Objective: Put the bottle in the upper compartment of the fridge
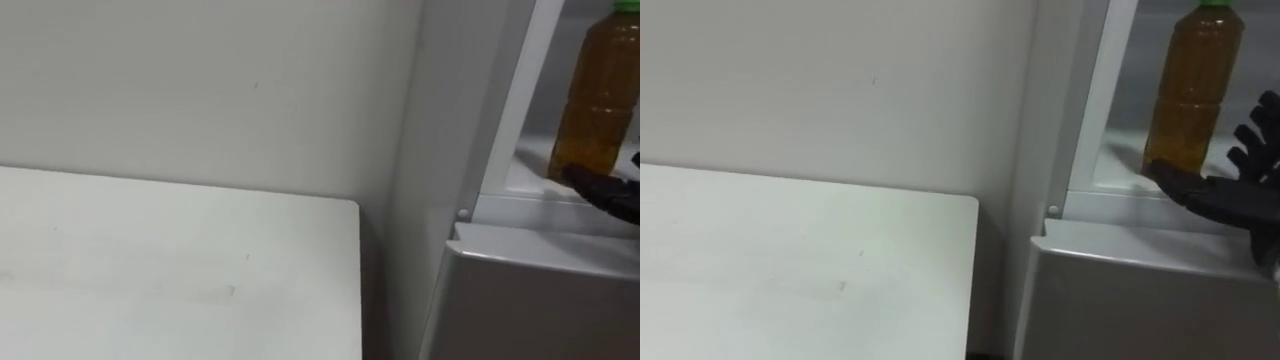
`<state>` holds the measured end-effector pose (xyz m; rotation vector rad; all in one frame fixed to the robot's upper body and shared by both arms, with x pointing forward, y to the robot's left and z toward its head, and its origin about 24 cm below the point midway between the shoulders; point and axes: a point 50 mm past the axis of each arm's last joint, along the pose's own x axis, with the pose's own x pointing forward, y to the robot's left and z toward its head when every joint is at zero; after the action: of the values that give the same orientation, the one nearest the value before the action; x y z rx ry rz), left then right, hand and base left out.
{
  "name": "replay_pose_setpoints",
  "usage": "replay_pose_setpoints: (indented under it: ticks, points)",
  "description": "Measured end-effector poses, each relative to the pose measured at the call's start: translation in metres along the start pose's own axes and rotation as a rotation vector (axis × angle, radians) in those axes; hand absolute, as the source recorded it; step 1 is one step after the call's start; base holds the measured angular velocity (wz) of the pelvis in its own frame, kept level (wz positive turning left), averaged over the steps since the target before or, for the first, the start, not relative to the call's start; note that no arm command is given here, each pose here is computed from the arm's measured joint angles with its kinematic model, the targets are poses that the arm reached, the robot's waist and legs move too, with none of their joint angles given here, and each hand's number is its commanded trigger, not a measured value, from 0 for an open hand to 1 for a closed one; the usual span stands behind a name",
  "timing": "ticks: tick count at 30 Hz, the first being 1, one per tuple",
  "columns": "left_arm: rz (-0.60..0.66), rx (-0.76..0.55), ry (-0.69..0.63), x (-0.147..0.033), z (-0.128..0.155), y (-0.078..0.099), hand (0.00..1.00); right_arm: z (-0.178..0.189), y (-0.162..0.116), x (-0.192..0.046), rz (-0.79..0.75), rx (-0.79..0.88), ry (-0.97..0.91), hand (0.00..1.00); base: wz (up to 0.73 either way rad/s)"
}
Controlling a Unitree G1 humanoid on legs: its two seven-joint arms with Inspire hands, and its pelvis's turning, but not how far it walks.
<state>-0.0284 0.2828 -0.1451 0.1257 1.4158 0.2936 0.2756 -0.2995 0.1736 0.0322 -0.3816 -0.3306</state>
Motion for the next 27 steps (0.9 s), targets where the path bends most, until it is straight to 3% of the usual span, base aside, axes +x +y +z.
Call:
replay_pose_setpoints:
  ticks: [6, 16, 27]
  points:
    - [-0.016, -0.008, -0.009, 0.001, 0.001, -0.008, 0.0, -0.001, -0.004, -0.012, -0.112, -0.082, -0.035, 0.0, -0.07]
    - [-0.034, -0.017, -0.057, 0.004, 0.009, -0.016, 0.0, 0.02, 0.009, -0.035, -0.122, -0.099, -0.176, 0.0, -0.14]
    - [-0.043, 0.019, -0.042, 0.007, 0.008, -0.027, 0.0, 0.022, 0.016, -0.083, -0.145, -0.287, -0.264, 0.0, -0.09]
